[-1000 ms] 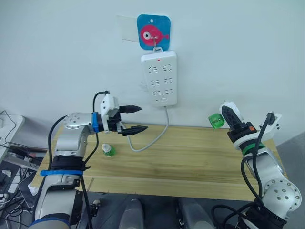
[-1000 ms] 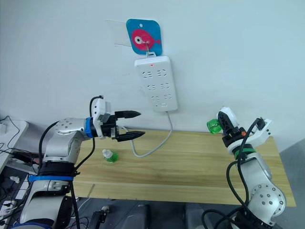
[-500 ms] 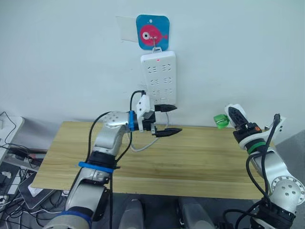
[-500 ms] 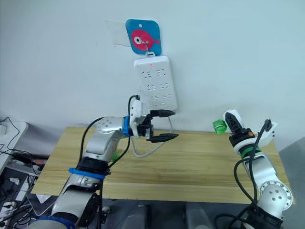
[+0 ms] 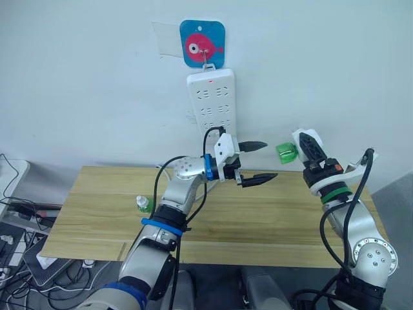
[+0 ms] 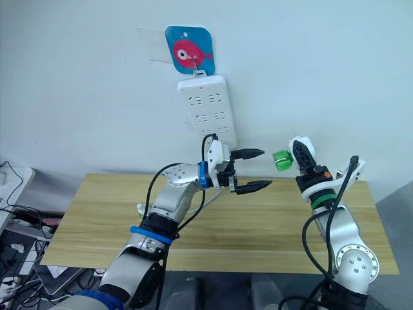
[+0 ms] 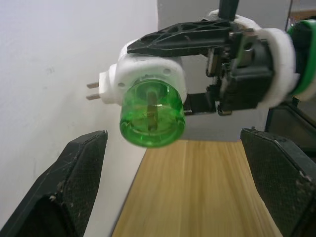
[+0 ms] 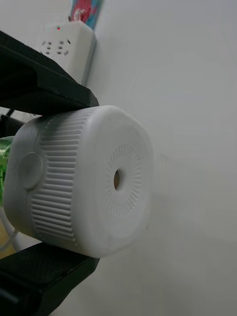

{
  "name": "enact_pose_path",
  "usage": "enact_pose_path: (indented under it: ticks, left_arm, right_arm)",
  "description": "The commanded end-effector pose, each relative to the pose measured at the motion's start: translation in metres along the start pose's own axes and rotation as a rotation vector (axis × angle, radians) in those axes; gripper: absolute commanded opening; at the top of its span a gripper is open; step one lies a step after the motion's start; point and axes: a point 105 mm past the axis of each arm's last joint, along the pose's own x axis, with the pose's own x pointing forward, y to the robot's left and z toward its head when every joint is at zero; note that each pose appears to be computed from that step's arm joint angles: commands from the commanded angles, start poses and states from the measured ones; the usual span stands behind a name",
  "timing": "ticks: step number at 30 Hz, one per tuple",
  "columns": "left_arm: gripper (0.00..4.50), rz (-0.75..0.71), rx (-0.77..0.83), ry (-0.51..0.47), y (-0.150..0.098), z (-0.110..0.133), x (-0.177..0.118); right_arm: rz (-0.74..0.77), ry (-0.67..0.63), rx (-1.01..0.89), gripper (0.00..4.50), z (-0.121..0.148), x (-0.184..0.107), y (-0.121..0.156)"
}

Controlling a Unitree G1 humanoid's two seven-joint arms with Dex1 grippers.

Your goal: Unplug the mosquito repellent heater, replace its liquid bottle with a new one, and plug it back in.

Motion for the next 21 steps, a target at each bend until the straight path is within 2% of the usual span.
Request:
enact_pose_path:
  ticks: [1,19,21]
  left_arm:
    - [4.50,0.027,0.038,-0.047,0.002,0.011,0.010]
    - [4.50,0.073,0.011,-0.109,0.003,0.017,0.023]
    - [4.12,0.072,0.010,-0.113,0.004,0.018,0.023]
  right_arm:
    - [0.066,-0.018,-0.001,3.04,0.000,-0.005,0.020]
    - [0.097,0.007,0.009,3.04,-0.010,-0.005,0.028]
    - [0.094,0.004,0.010,3.04,-0.010,-0.005,0.027]
